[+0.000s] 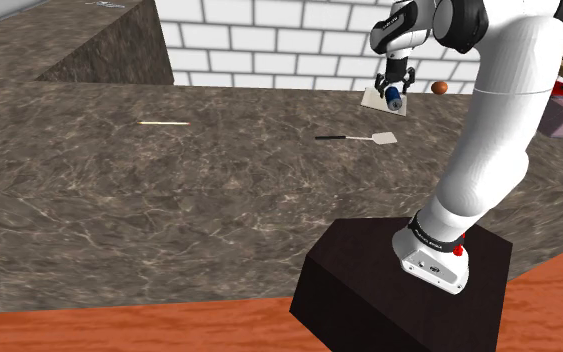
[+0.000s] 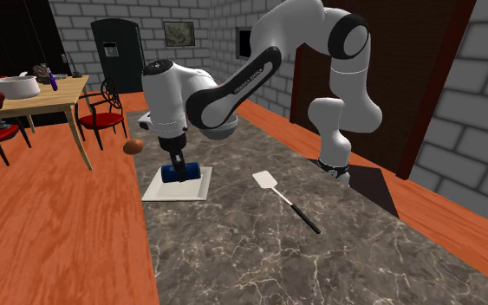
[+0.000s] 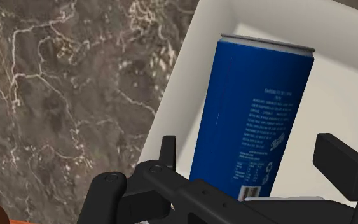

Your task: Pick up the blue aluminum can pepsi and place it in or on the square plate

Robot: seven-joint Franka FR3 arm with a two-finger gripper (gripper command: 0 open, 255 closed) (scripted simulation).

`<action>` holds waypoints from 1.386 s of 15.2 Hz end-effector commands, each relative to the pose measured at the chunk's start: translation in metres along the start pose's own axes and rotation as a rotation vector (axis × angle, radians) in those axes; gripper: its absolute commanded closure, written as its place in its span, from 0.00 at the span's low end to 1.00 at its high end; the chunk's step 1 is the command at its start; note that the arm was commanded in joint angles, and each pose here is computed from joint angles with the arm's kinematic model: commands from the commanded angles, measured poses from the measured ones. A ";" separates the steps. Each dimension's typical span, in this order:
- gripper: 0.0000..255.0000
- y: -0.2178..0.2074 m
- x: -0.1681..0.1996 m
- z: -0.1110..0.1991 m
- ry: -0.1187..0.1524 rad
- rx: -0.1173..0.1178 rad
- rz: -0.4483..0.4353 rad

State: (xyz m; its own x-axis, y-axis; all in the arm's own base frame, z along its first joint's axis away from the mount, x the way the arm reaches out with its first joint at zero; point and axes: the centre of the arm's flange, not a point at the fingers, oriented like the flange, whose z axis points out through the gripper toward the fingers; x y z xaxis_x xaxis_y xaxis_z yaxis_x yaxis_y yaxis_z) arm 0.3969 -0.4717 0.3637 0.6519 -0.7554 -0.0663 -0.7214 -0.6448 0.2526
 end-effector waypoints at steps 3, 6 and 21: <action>0.00 0.000 0.000 0.014 0.000 0.000 0.003; 0.00 0.000 0.000 0.014 0.000 0.000 0.003; 1.00 0.003 0.000 0.004 0.000 0.000 0.003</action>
State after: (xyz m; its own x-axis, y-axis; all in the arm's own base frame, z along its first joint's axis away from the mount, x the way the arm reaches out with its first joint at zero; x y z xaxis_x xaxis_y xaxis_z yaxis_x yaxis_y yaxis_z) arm 0.3942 -0.4742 0.3561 0.6495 -0.7575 -0.0657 -0.7234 -0.6423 0.2533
